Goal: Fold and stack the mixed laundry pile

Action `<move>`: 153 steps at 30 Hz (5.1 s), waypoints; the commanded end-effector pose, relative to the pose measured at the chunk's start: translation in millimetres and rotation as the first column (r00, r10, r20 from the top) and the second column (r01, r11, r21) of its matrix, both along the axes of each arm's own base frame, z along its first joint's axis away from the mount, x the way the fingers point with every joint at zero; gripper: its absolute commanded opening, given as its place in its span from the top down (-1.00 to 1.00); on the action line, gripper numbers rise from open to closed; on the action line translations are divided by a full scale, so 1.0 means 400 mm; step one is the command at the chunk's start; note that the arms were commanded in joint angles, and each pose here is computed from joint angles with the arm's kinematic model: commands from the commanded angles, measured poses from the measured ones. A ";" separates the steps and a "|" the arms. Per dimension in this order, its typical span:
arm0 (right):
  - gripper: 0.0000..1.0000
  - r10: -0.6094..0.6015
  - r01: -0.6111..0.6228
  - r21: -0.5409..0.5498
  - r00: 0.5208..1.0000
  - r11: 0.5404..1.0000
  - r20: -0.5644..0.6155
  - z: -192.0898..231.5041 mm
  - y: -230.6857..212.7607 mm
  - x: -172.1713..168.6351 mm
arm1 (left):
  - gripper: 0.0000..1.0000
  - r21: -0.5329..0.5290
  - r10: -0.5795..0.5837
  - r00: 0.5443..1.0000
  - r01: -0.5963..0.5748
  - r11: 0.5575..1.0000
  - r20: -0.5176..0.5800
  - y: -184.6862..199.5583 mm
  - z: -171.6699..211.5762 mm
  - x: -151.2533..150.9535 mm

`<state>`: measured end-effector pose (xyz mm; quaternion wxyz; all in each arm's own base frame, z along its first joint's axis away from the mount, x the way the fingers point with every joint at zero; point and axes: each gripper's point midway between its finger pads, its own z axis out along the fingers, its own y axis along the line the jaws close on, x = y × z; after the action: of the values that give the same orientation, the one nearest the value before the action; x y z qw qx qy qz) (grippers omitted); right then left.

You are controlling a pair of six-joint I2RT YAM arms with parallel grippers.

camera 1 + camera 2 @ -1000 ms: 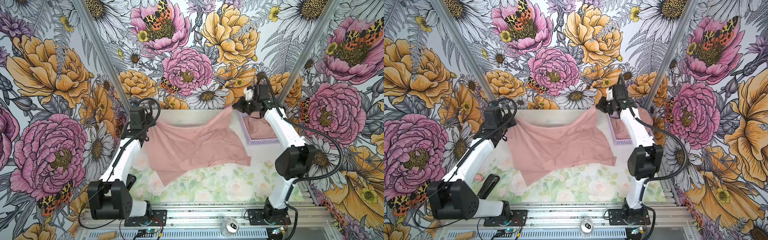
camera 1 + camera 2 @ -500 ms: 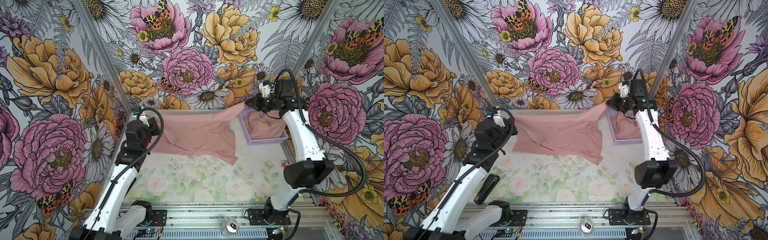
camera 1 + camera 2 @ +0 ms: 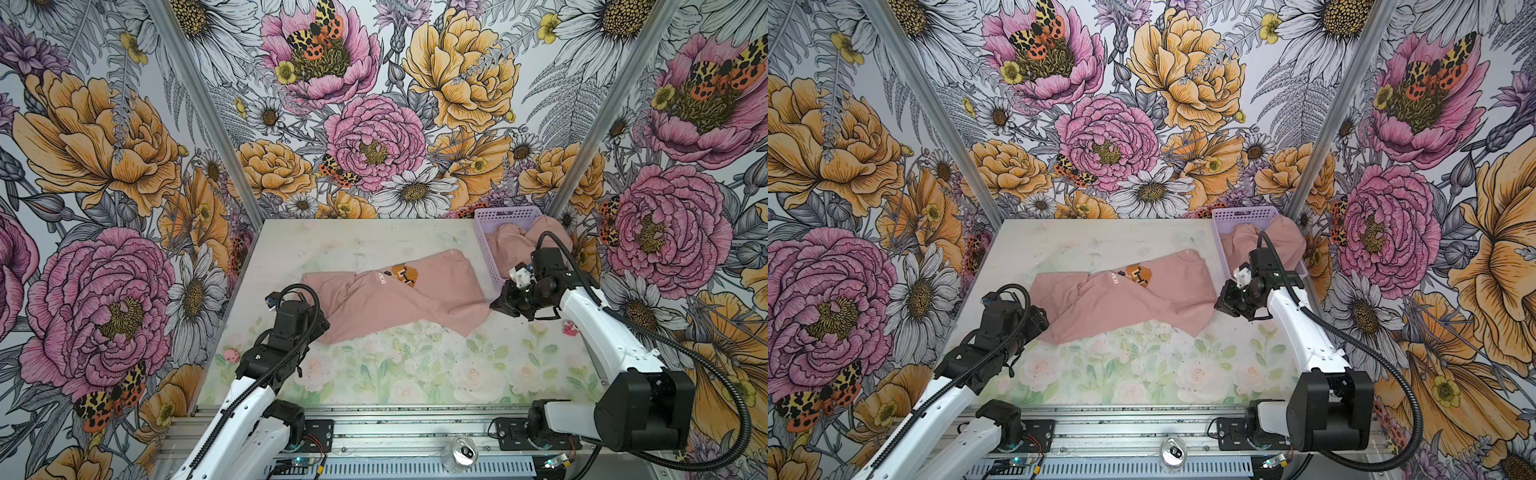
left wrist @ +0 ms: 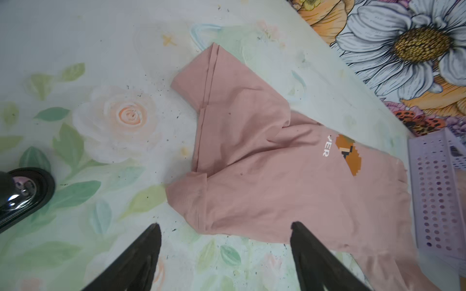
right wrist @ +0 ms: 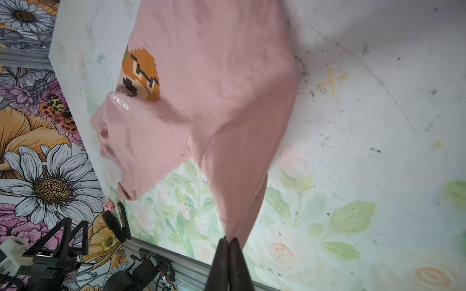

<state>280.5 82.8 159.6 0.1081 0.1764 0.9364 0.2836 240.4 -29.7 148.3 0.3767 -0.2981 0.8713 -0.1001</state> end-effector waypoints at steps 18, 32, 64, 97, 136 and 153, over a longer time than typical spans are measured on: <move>1.00 -0.115 0.126 -0.080 0.985 0.989 0.128 0.049 -0.120 0.103 | -0.74 -0.042 -0.106 0.925 0.097 0.994 -0.366 -0.013 -0.221 0.136; 1.00 -0.196 0.214 -0.116 0.969 0.970 0.149 0.064 -0.234 0.113 | 0.37 -0.045 -0.096 0.826 0.086 0.995 -0.555 -0.054 -0.240 -0.091; 1.00 -0.193 0.210 -0.114 0.971 0.971 0.141 0.053 -0.239 0.115 | 0.36 -0.018 -0.186 0.793 0.215 0.976 -0.581 -0.129 -0.293 0.010; 1.00 -0.171 0.206 -0.031 0.876 0.978 0.451 0.424 -0.194 0.125 | 1.00 0.114 -0.010 1.000 0.008 0.993 0.018 0.028 0.324 0.091; 1.00 -0.161 0.123 0.200 -0.275 0.972 0.948 1.356 -0.241 0.476 | 1.00 0.163 -0.042 0.446 -0.236 0.958 0.894 0.262 1.240 0.644; 1.00 0.117 -0.053 -0.106 0.350 0.993 0.929 0.792 -0.086 0.331 | 1.00 0.197 -0.125 0.774 0.000 0.980 0.621 0.216 0.624 0.383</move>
<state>436.5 46.0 509.7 0.6210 -0.0538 0.7063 0.3355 401.9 62.0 442.6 0.6986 -0.1840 0.6826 -0.1105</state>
